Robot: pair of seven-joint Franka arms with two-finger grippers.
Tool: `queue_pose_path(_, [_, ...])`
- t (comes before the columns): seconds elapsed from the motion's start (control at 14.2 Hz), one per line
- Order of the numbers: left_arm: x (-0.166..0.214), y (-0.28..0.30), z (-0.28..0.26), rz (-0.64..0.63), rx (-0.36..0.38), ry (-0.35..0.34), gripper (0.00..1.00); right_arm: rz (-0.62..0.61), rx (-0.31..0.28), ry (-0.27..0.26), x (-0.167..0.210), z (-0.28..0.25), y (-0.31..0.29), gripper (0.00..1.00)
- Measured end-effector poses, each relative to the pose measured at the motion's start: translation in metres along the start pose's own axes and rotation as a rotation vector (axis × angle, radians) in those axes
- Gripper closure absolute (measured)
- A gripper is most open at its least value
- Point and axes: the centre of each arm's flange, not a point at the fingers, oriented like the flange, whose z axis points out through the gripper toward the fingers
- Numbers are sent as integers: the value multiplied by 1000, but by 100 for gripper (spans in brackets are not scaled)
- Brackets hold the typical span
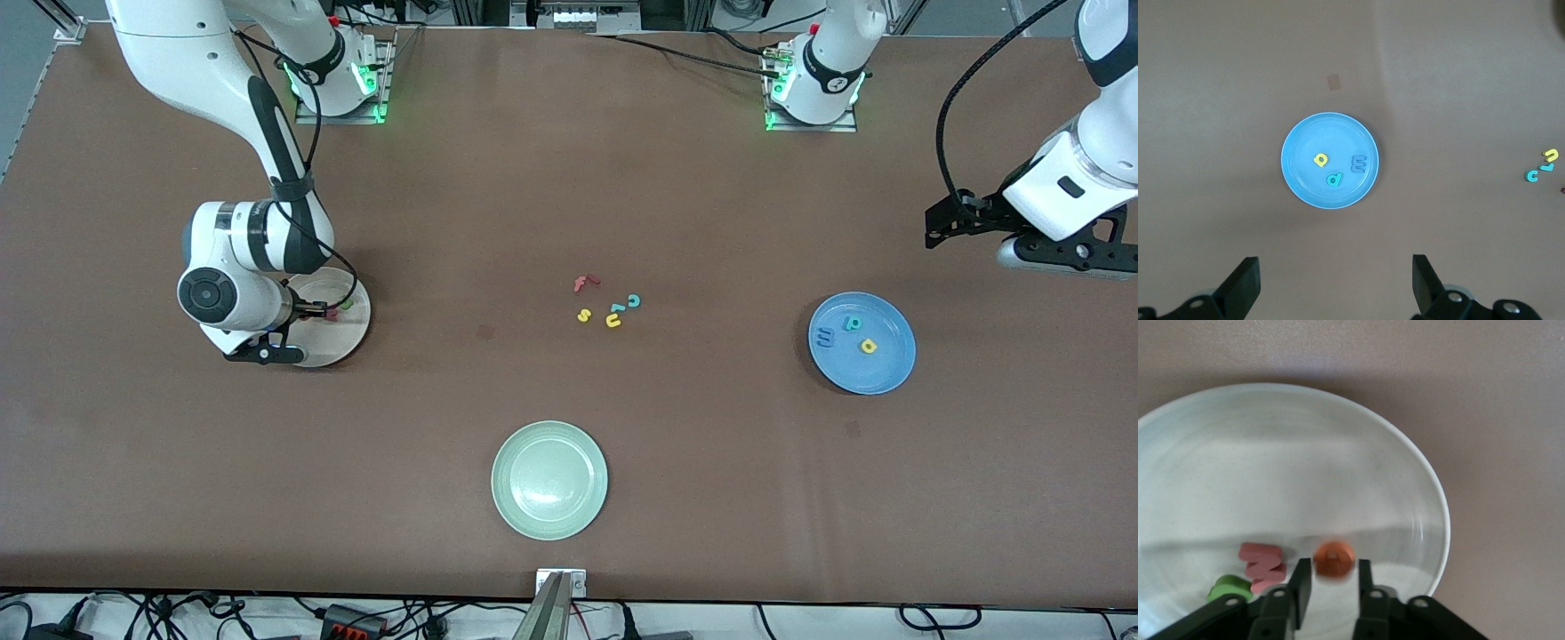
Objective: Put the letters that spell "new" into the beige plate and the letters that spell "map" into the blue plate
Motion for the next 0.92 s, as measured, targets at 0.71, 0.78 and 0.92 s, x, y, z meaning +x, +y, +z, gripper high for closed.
queue_pose_path(0.71, [0,0,0,0,0,-1,0,37,89,59,4,-203,26,0])
queue_pose_path(0.78, [0,0,0,1,0,-2,0,46,98,78,5,-214,29,0])
queue_pose_path(0.92, [0,1,-1,1,0,-1,0,54,109,104,6,-231,30,0])
